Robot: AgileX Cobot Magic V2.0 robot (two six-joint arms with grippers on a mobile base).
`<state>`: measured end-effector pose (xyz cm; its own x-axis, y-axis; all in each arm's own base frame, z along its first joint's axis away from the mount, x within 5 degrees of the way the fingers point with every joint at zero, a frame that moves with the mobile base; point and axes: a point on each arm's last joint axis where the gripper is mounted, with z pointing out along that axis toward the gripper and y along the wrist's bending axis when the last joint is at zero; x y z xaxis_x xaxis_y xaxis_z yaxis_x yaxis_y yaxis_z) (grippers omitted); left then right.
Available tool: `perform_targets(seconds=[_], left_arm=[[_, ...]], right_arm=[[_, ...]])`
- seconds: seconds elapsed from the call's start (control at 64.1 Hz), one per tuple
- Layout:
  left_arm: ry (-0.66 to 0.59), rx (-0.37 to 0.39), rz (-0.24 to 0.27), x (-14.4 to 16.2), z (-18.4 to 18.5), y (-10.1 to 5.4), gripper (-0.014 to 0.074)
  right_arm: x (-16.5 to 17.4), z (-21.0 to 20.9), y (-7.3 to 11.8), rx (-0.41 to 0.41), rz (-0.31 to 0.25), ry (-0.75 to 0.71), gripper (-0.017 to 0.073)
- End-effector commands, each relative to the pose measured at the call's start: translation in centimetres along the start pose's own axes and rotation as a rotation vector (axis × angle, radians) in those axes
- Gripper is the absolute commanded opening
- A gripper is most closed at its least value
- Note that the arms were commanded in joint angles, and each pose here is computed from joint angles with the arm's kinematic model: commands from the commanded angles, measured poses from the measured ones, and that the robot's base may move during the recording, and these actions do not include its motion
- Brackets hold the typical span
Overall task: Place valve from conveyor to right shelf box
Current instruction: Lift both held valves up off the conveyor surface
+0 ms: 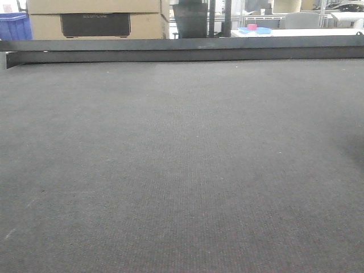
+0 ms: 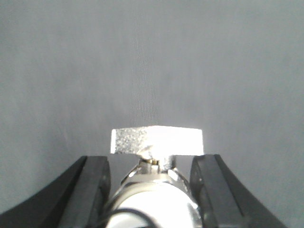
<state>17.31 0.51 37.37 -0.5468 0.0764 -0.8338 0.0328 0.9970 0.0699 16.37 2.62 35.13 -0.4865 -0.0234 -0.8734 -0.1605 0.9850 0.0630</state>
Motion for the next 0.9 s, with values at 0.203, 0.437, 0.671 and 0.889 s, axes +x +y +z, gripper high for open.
perform_targets(seconds=[0.203,0.437,0.671,0.889], left_arm=[[-0.385,-0.032,-0.007,-1.5,-6.2,-0.1,-0.0111],[-0.42,-0.036,-0.007,-1.6,-6.6,0.0,-0.0111],[-0.435,-0.04,-0.004,-1.7,-6.7,0.0,-0.0111],[-0.44,-0.041,-0.004,-1.8,-6.7,0.0,-0.0111]], right_arm=[[-2.0,-5.6,0.2,0.005,-0.017,-0.375,-0.0162],[-2.1,-6.0,0.3,0.005,-0.017,-0.395,-0.0162],[-2.1,-6.0,0.3,0.005,-0.017,-0.395,-0.0162],[-2.1,-6.0,0.3,0.005,-0.017,-0.396,-0.0162]])
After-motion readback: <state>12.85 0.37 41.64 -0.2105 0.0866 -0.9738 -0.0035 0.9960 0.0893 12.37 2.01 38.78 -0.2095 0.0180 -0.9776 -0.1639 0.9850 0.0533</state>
